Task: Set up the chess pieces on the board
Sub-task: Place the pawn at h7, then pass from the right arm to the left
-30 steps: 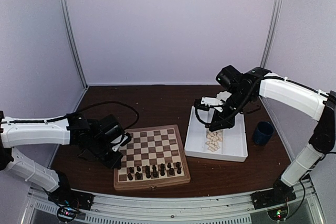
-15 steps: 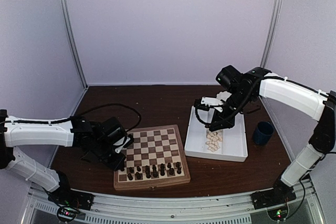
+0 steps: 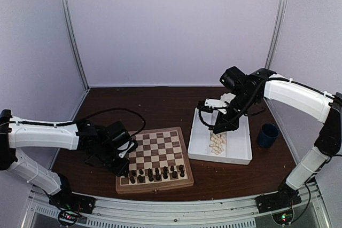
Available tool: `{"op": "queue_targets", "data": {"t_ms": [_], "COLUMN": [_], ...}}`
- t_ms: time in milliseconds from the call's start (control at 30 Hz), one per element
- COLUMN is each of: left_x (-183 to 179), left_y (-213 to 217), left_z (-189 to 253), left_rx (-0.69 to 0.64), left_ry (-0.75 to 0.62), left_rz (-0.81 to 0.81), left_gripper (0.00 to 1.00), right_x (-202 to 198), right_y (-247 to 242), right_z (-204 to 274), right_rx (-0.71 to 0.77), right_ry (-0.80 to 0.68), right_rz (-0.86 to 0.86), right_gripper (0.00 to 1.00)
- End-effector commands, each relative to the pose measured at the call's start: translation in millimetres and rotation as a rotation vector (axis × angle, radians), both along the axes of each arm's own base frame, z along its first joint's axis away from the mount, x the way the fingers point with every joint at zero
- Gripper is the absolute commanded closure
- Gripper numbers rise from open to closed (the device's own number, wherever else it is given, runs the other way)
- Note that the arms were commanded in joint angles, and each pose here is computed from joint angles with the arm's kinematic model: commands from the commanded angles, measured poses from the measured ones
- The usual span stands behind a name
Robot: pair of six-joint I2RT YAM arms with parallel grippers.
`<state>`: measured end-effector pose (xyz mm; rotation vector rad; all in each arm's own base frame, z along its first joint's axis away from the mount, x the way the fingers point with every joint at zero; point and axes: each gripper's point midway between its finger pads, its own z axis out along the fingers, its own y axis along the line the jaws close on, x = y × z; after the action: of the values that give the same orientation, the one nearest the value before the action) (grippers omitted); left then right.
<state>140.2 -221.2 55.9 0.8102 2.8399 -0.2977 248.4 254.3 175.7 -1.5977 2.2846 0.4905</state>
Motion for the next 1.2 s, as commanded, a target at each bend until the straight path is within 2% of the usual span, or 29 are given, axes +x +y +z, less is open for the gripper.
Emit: {"op": "queue_targets", "data": {"t_ms": [0,200,467,567,633,733,833,933,1067,1167], "left_x": [2,8,8,14,27,52,69,73,84,87], "left_y": [1,3,-1,-9,-20,-49,-91,-140,-186,-203], "left_z": [4,17,18,31,58,115,166,202,216,220], "left_rx": [0.003,0.016,0.022,-0.019,-0.090,-0.256,-0.436,-0.616,-0.832,-0.954], "left_ry": [-0.020,-0.060,-0.046,-0.078,-0.158,-0.311,-0.384,-0.334,-0.210,-0.109], "left_rz": [0.002,0.004,-0.025,-0.023,-0.014,-0.007,-0.040,-0.115,-0.131,-0.128], "left_gripper": [0.72,0.66,0.66,0.66,0.63,0.50,0.41,0.38,0.40,0.45], "right_x": [3,3,2,1,1,-5,-13,-18,-22,-26], "right_y": [1,1,0,-1,-1,7,20,34,52,62], "right_z": [2,4,5,7,11,22,37,49,63,70], "right_rx": [0.001,0.004,0.005,0.006,0.011,0.050,0.094,0.110,0.123,0.139], "right_ry": [-0.012,-0.018,-0.023,-0.029,-0.036,-0.025,-0.010,-0.023,-0.045,-0.050], "right_rz": [-0.001,-0.002,-0.003,0.000,0.010,0.047,0.097,0.143,0.189,0.215], "right_gripper": [0.86,0.86,0.86,0.86,0.86,0.85,0.85,0.85,0.85,0.85]}}
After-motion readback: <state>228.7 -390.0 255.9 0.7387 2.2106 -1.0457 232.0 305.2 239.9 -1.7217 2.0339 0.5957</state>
